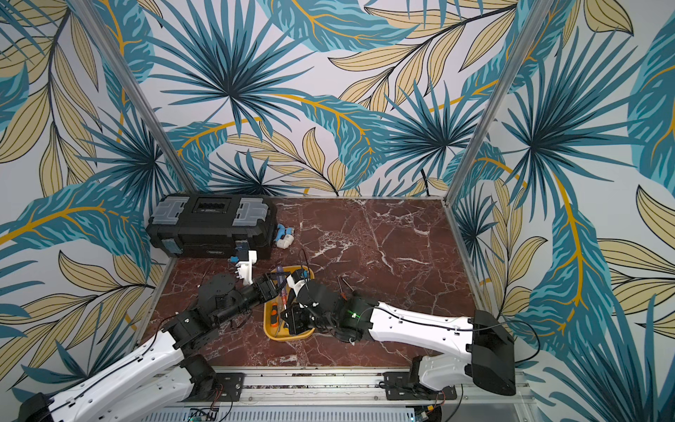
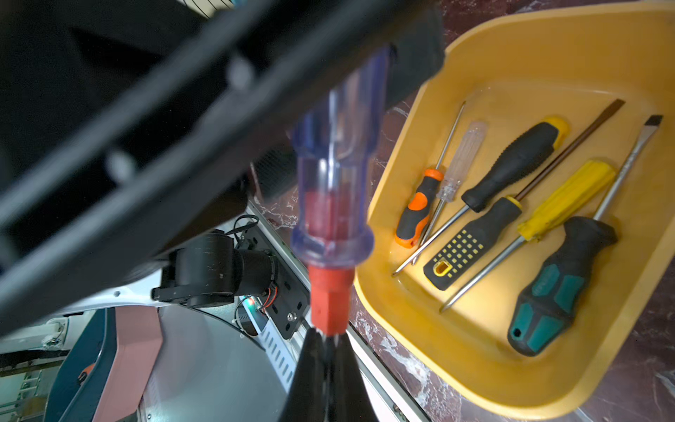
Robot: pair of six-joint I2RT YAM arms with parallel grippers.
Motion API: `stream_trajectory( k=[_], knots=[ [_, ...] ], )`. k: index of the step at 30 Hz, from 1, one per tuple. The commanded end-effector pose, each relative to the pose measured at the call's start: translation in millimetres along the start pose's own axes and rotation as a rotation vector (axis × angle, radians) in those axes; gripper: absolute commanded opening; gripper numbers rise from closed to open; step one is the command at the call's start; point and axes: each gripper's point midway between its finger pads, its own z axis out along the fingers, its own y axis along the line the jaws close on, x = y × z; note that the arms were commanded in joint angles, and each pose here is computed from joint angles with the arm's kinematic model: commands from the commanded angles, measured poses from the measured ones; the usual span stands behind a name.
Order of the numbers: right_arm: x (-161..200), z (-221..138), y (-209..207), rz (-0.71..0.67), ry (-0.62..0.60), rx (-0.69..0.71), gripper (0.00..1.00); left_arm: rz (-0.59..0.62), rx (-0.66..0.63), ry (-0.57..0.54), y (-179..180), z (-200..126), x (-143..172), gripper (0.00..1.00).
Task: Put the screwdriver on the desktop into the storage box
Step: Pick up the screwdriver from the center of the board.
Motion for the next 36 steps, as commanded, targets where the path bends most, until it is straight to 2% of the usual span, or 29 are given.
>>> stream_trajectory(
  k=[1, 3, 7, 10, 13, 17, 22, 26, 28, 30, 33, 36],
  knots=[
    [-11.2, -10.7, 12.0, 0.027, -0.057, -0.113, 0.0, -0.006, 0.172, -0.014, -26.4, -4.3, -1.4, 0.67],
    [-16.2, -17.8, 17.4, 0.054, -0.081, -0.182, 0.0, 0.004, 0.229, 0.0, -34.1, -5.4, 2.2, 0.7],
    [-26.8, -35.6, 21.2, 0.099, -0.133, -0.281, 0.0, -0.014, 0.377, 0.025, -50.6, -9.9, 9.8, 0.68],
    [-32.8, -45.3, 21.5, 0.127, -0.154, -0.33, 0.0, 0.001, 0.467, 0.059, -67.0, -14.5, 14.1, 0.59],
    [-33.5, -50.7, 22.9, 0.13, -0.155, -0.35, 0.0, 0.008, 0.498, 0.09, -72.7, -13.3, 18.5, 0.51],
    [-36.0, -53.8, 21.3, 0.147, -0.172, -0.369, 0.0, 0.032, 0.495, 0.154, -73.7, -7.4, 27.7, 0.4],
    [-36.9, -55.8, 19.5, 0.157, -0.181, -0.373, 0.0, 0.03, 0.462, 0.175, -66.2, -0.6, 31.7, 0.2],
    [-33.4, -52.9, 12.1, 0.155, -0.17, -0.333, 0.0, 0.033, 0.358, 0.149, -49.9, 5.9, 27.9, 0.01],
    [-31.1, -49.8, 4.4, 0.155, -0.159, -0.286, 0.01, 0.049, 0.238, 0.151, -32.6, 11.3, 26.8, 0.0],
    [-27.2, -46.0, -5.8, 0.147, -0.139, -0.219, 0.18, 0.061, 0.135, 0.145, -16.1, 14.8, 25.7, 0.0],
    [-19.0, -40.6, -34.7, 0.113, -0.088, -0.028, 0.44, 0.066, -0.053, 0.135, 18.7, 17.0, 24.0, 0.0],
    [-8.8, -45.0, -65.3, 0.066, -0.025, 0.171, 0.51, 0.084, -0.211, 0.149, 47.7, 14.6, 25.8, 0.0]
  ],
)
